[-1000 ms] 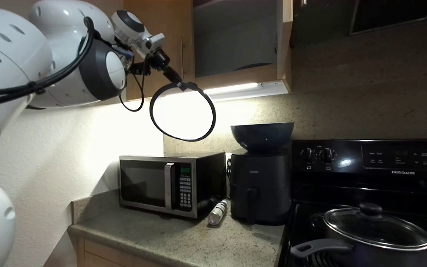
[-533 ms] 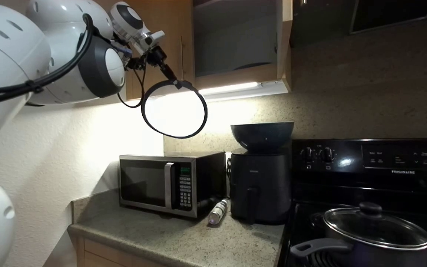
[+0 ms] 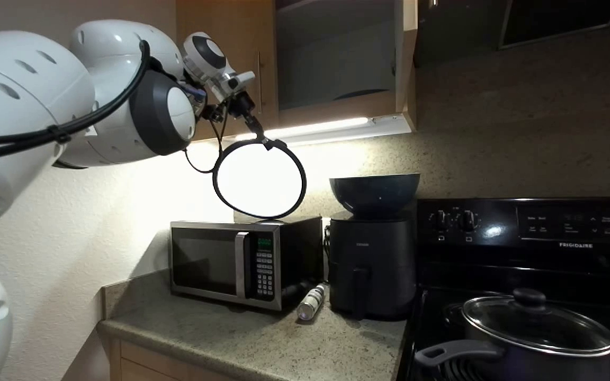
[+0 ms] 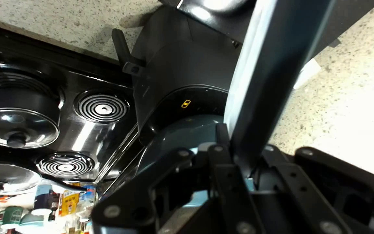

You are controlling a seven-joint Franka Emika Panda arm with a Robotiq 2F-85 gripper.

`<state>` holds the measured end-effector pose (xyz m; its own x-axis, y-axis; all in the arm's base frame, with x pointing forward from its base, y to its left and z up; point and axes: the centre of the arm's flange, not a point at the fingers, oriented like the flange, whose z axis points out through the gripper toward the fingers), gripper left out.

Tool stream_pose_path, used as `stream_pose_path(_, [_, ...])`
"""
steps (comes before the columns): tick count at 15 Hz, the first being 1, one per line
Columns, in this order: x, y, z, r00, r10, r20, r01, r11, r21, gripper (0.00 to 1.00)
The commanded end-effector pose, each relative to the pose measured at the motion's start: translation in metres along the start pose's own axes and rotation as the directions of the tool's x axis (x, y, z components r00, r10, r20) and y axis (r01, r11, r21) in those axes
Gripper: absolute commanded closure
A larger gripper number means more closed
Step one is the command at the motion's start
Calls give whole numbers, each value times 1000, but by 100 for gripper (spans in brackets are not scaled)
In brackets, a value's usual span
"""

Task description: Remove the lid from the cabinet and put it on top of the microwave

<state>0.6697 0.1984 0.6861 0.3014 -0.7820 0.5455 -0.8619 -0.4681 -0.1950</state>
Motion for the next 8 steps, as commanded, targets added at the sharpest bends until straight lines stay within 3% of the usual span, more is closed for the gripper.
stream_pose_path(1, [13,15,33,999,-44,20,44,999,-26,93])
stream_pose_path(3, [19,19,40,1000,-31,-4,30,996,-81,93])
stream_pose_path(4, [19,4,33,1000,-14,-2,14,999,-52,90])
stream_pose_path(8, [21,5,39,1000,-11,-11,10,997,-70,93])
